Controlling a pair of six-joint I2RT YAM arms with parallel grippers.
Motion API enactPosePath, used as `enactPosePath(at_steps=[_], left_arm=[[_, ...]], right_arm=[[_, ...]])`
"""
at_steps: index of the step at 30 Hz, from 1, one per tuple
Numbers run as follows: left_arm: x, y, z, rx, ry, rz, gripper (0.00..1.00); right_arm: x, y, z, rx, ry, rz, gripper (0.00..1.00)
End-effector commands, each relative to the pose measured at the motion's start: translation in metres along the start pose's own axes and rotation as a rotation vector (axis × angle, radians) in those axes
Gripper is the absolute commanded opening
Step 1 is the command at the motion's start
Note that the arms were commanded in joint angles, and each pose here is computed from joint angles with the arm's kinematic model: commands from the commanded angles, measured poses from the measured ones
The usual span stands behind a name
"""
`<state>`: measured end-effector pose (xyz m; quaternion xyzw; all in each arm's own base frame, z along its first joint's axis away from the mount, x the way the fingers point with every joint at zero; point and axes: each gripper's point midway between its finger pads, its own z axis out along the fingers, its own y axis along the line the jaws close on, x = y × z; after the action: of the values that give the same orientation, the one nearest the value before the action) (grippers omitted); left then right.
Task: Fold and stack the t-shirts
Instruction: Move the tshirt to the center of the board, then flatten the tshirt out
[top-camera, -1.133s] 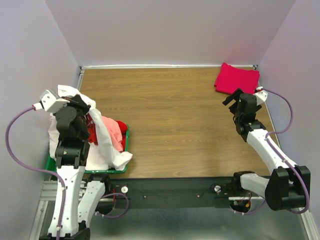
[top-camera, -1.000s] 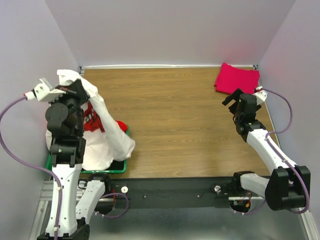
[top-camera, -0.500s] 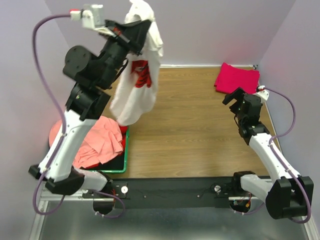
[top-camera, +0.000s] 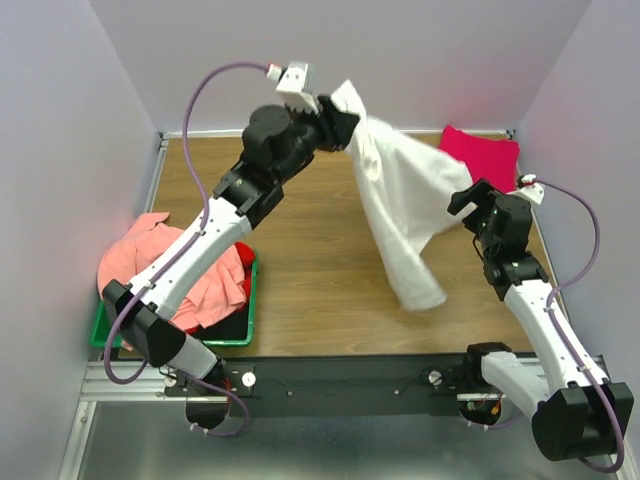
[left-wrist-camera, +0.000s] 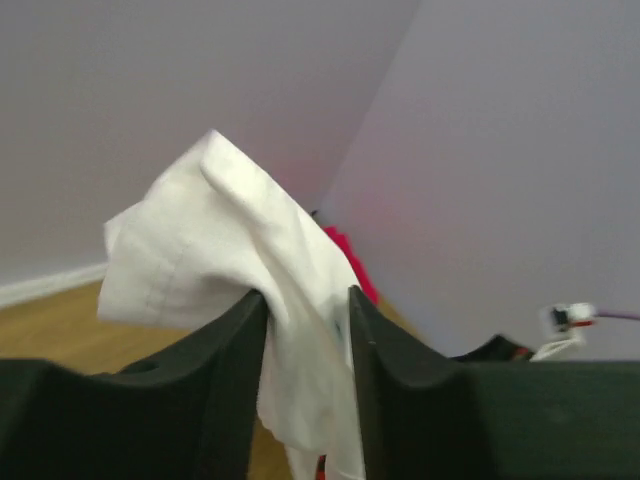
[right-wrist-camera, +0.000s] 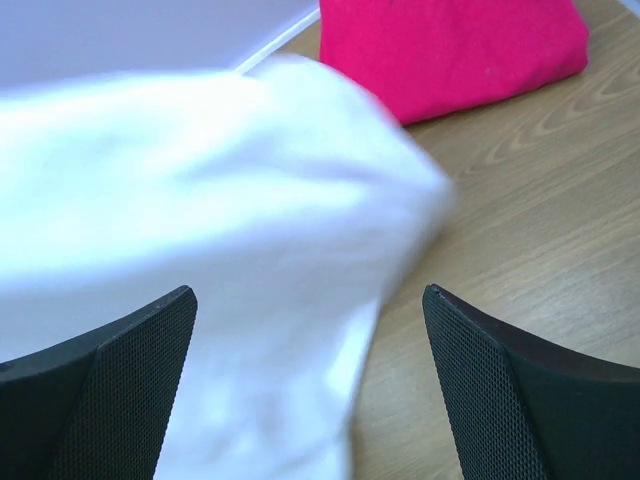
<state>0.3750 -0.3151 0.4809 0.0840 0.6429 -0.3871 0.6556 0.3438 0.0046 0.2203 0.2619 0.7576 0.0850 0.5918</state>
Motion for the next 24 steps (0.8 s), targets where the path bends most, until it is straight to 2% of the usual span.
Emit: enactPosePath(at_steps=[1, 3, 5, 7, 11, 17, 19, 20, 22, 24], left_arm=[[0.053, 0.118, -0.038, -0.356, 0.001, -0.032, 0.62], [0.069, 0.146, -0.061, -0.433, -0.014, -0.049, 0.7], [0.117, 0.174, -0.081, -0.508, 0.076, -0.019, 0.76], [0.152, 0.186, -0.095, -0.538, 0.167, 0.009, 0.76], [0.192, 0.19, -0.108, -0.525, 0.271, 0.021, 0.76], [0.229, 0.183, -0.1, -0.425, 0.359, 0.017, 0.76], [0.24, 0.184, -0.09, -0.404, 0.385, 0.025, 0.74], [0.241, 0.184, -0.085, -0.393, 0.384, 0.032, 0.7], [0.255, 0.189, -0.077, -0.384, 0.419, 0.039, 0.69], [0.252, 0.188, -0.058, -0.365, 0.414, 0.042, 0.68]], right_arm=[[0.029, -0.006, -0.005, -0.018, 0.111, -0.034, 1.0], [0.041, -0.007, -0.006, -0.028, 0.149, -0.038, 1.0], [0.052, -0.009, -0.006, -0.031, 0.185, -0.04, 1.0], [0.067, -0.013, -0.008, -0.031, 0.232, -0.032, 1.0], [0.099, -0.018, -0.01, -0.037, 0.336, -0.009, 1.0], [0.155, -0.013, -0.019, -0.049, 0.494, -0.024, 1.0], [0.172, 0.003, -0.029, -0.071, 0.514, -0.076, 1.0], [0.185, 0.015, -0.037, -0.095, 0.543, -0.092, 1.0], [0.195, 0.02, -0.043, -0.099, 0.561, -0.101, 0.98], [0.209, 0.025, -0.055, -0.108, 0.601, -0.122, 0.97]])
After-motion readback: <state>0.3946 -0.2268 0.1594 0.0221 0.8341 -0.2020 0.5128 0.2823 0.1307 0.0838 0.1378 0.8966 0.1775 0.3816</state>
